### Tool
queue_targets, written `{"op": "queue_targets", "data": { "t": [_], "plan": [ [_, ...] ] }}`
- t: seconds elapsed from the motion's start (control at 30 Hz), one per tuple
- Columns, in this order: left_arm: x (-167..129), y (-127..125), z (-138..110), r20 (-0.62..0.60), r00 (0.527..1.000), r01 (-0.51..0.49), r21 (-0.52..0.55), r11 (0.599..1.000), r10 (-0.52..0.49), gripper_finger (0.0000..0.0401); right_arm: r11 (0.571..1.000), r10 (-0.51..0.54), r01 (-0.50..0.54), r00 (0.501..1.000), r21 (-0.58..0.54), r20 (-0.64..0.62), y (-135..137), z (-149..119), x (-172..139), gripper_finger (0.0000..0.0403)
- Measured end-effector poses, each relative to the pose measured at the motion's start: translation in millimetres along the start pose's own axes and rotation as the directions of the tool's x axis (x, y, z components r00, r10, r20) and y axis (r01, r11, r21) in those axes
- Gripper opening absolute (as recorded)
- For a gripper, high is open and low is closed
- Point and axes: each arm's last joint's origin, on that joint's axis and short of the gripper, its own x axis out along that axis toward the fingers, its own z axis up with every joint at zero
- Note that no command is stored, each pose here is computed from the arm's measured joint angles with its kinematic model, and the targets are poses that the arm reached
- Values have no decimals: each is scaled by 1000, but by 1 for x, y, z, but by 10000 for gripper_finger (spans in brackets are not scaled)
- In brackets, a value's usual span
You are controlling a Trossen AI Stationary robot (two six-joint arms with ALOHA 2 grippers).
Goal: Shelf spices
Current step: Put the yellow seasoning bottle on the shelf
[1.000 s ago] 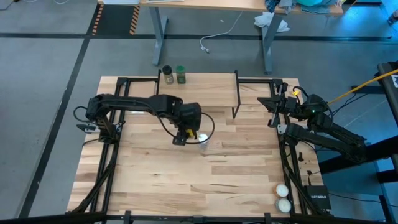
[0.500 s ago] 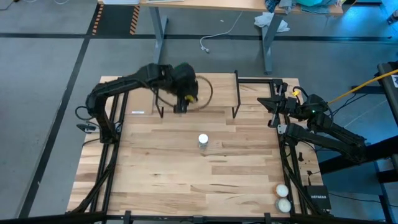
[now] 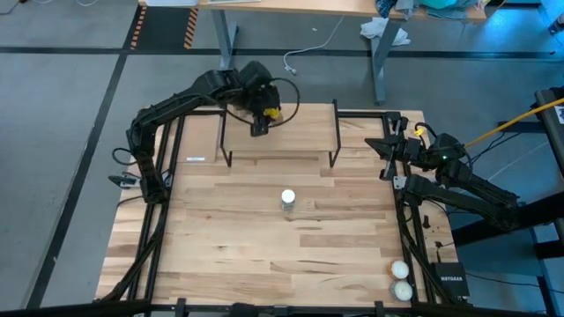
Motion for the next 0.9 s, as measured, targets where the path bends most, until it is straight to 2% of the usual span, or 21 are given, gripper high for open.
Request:
{"op": "queue_targets", "data": {
  "t": [0.4, 0.67, 0.9],
  "plan": [
    [21, 24, 19, -15, 999, 31, -19, 999, -31, 218, 1000, 0, 0, 1000, -1, 2, 0, 0, 0, 5],
    [38, 39, 15, -53, 997, 48, -60, 997, -51, 218, 1000, 0, 0, 1000, -2, 2, 0, 0, 0, 5],
    [36, 48, 11, -49, 998, 39, -87, 995, -44, 218, 1000, 0, 0, 1000, -4, 2, 0, 0, 0, 5]
  ]
}}
